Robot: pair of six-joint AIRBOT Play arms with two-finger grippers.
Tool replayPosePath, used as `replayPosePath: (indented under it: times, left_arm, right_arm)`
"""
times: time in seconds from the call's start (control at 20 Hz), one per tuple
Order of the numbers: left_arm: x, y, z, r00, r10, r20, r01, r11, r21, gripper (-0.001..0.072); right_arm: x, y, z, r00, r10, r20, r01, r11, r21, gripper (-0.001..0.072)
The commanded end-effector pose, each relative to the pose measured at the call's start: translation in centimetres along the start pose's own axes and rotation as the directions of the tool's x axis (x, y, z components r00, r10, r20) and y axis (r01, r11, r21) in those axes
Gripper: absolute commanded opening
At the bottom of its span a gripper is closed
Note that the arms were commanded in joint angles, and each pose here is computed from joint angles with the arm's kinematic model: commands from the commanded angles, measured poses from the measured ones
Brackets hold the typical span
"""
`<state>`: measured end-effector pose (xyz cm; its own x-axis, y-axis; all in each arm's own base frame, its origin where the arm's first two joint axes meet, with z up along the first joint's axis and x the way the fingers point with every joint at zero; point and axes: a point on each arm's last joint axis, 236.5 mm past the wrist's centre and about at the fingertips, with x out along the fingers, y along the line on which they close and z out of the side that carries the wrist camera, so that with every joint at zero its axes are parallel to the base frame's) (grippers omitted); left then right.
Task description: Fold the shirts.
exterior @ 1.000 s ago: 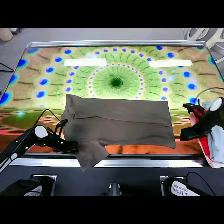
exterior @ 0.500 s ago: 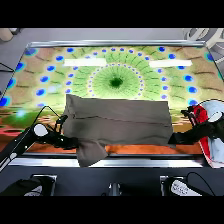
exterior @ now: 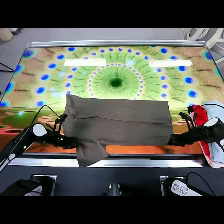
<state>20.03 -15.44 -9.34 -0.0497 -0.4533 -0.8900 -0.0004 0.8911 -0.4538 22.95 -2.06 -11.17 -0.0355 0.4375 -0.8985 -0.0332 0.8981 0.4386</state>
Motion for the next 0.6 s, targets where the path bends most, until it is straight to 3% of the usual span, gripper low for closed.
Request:
replayPosePath:
  times: [0.0, 0.2, 0.45, 0.55]
  left_arm:
    - [-1.5, -0.7, 1.2, 0.999, -0.002, 0.044, 0.001, 0.999, 0.035, 0.0023]
    - [-7.8, -3.1, 5.0, 0.983, -0.009, 0.184, -0.018, 0.989, 0.145, 0.0022]
    - [-13.7, -0.3, 13.2, 0.931, 0.111, 0.347, -0.146, 0.986, 0.076, 0.0022]
    - [-14.1, 0.5, 16.6, 0.929, 0.120, 0.351, -0.153, 0.986, 0.067, 0.0022]
  right_arm:
    - [-0.8, 0.3, 1.5, 0.999, 0.010, 0.045, -0.008, 0.999, -0.051, 0.0017]
    - [-5.5, 1.8, 6.5, 0.985, 0.023, 0.169, -0.004, 0.993, -0.114, 0.0017]
    - [-9.9, 2.6, 17.3, 0.875, -0.183, 0.449, 0.300, 0.932, -0.205, 0.0017]
    - [-10.0, 2.6, 20.0, 0.851, -0.206, 0.483, 0.338, 0.919, -0.203, 0.0017]
